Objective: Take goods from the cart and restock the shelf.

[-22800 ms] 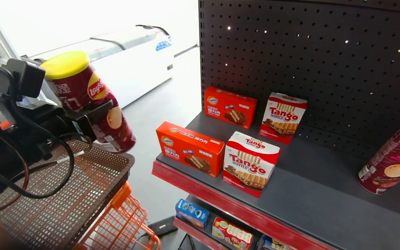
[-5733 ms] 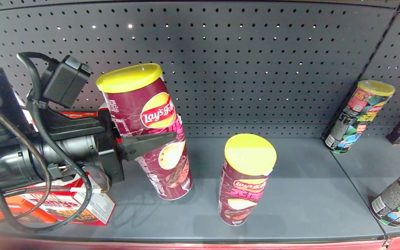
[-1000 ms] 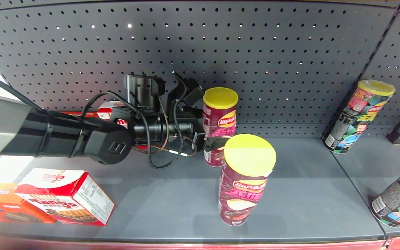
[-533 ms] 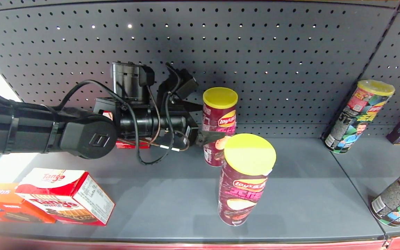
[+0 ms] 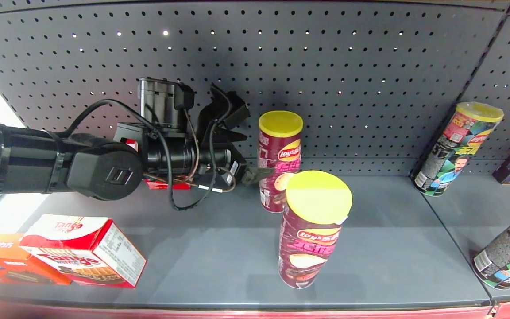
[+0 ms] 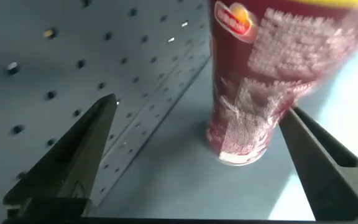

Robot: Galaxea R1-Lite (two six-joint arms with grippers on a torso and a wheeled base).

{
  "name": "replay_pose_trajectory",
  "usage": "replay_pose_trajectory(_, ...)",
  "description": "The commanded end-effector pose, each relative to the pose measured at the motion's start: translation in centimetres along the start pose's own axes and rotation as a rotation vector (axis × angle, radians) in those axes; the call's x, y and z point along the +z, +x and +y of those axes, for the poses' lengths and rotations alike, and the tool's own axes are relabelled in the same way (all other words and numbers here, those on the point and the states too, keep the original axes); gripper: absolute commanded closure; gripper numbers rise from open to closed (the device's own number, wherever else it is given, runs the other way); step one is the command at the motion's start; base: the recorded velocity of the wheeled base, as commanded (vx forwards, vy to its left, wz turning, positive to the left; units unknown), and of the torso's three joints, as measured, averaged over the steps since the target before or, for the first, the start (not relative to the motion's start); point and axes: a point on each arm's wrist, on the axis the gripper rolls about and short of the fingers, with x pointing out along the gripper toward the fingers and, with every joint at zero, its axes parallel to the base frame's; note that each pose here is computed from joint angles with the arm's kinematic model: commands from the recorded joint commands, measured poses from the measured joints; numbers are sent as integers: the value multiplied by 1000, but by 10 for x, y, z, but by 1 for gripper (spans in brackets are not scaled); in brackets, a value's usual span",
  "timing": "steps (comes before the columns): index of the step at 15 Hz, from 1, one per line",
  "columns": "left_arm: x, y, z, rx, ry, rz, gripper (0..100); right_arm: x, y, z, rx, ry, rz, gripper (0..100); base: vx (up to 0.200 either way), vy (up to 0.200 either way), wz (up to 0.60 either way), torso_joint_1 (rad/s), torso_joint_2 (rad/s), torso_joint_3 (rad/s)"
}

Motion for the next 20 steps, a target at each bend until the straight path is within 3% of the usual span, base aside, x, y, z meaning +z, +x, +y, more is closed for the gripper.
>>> replay_pose_trajectory(1, 0, -1, 1, 17, 2, 5, 0, 0, 0, 0, 0, 0, 1, 0, 0, 0, 0, 0, 0, 0)
replay_pose_trajectory(4, -1, -4, 7, 86, 22, 26, 0, 0, 0, 0, 0, 0, 1, 0, 0, 0, 0, 0, 0, 0)
replay_pose_trajectory(8, 1, -8, 8, 133, 25, 38, 0, 0, 0, 0, 0, 0, 1, 0, 0, 0, 0, 0, 0, 0)
replay_pose_trajectory(13, -3, -16, 3, 150, 19, 60, 0, 0, 0, 0, 0, 0, 1, 0, 0, 0, 0, 0, 0, 0)
replay_pose_trajectory(18, -6, -33, 7, 177, 18, 70, 0, 0, 0, 0, 0, 0, 1, 0, 0, 0, 0, 0, 0, 0)
replay_pose_trajectory(20, -19, -37, 14, 209, 52, 83, 0, 0, 0, 0, 0, 0, 1, 0, 0, 0, 0, 0, 0, 0)
